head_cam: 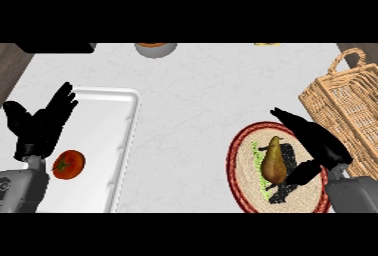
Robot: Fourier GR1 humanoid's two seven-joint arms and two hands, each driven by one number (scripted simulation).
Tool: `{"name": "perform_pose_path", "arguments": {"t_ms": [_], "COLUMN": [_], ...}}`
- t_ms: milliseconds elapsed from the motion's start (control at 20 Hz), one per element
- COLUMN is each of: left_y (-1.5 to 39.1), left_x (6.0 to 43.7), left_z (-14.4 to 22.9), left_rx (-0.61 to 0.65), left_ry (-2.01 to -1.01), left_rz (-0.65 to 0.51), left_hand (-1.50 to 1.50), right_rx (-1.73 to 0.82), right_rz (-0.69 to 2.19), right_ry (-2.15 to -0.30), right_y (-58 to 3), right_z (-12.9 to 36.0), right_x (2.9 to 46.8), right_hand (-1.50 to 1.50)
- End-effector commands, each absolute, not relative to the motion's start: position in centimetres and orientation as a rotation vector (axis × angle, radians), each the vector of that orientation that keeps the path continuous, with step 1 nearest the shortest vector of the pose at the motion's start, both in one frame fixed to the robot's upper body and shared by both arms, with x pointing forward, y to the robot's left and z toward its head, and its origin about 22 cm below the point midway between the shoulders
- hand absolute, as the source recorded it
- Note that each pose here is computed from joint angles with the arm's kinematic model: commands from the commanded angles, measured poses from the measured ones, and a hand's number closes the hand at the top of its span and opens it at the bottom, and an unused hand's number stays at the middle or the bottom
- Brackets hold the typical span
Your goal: Pick the pear from the placemat and place it in the basket
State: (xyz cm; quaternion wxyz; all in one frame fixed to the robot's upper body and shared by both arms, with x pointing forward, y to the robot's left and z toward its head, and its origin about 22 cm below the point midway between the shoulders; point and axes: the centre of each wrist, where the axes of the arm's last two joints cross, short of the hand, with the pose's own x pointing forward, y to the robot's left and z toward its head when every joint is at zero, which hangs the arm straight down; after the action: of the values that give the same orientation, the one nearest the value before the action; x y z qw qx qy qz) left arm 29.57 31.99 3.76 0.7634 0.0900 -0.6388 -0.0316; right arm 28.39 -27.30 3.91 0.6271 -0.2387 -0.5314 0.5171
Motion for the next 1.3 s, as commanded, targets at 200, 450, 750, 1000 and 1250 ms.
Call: {"name": "perform_pose_path", "arguments": {"t_ms": [200,450,750,1000,1250], "left_y": [31.0,32.7,30.2,31.7,32.0], "left_x": [29.0,28.7,29.8,29.3,31.0], "left_z": [3.1,3.4,4.6,2.7,3.4], "left_rx": [0.186,0.182,0.181,0.208,0.195], "left_ry": [-1.379,-1.388,-1.397,-1.381,-1.399], "left_rz": [-0.076,-0.078,-0.070,-0.067,-0.070], "left_hand": [0.00,0.00,0.00,0.00,0.00], "right_rx": [-0.477,-0.561,-0.616,-0.626,-0.615], "right_rz": [1.210,1.242,1.252,1.442,1.414], "right_ry": [-1.255,-1.193,-1.176,-1.138,-1.143], "right_y": [-26.0,-26.5,-26.8,-23.3,-25.6], "right_z": [1.9,3.3,0.7,-0.7,-2.3], "right_x": [27.1,26.8,27.7,27.4,28.6], "right_hand": [-1.50,-1.50,-1.50,1.50,1.50]}}
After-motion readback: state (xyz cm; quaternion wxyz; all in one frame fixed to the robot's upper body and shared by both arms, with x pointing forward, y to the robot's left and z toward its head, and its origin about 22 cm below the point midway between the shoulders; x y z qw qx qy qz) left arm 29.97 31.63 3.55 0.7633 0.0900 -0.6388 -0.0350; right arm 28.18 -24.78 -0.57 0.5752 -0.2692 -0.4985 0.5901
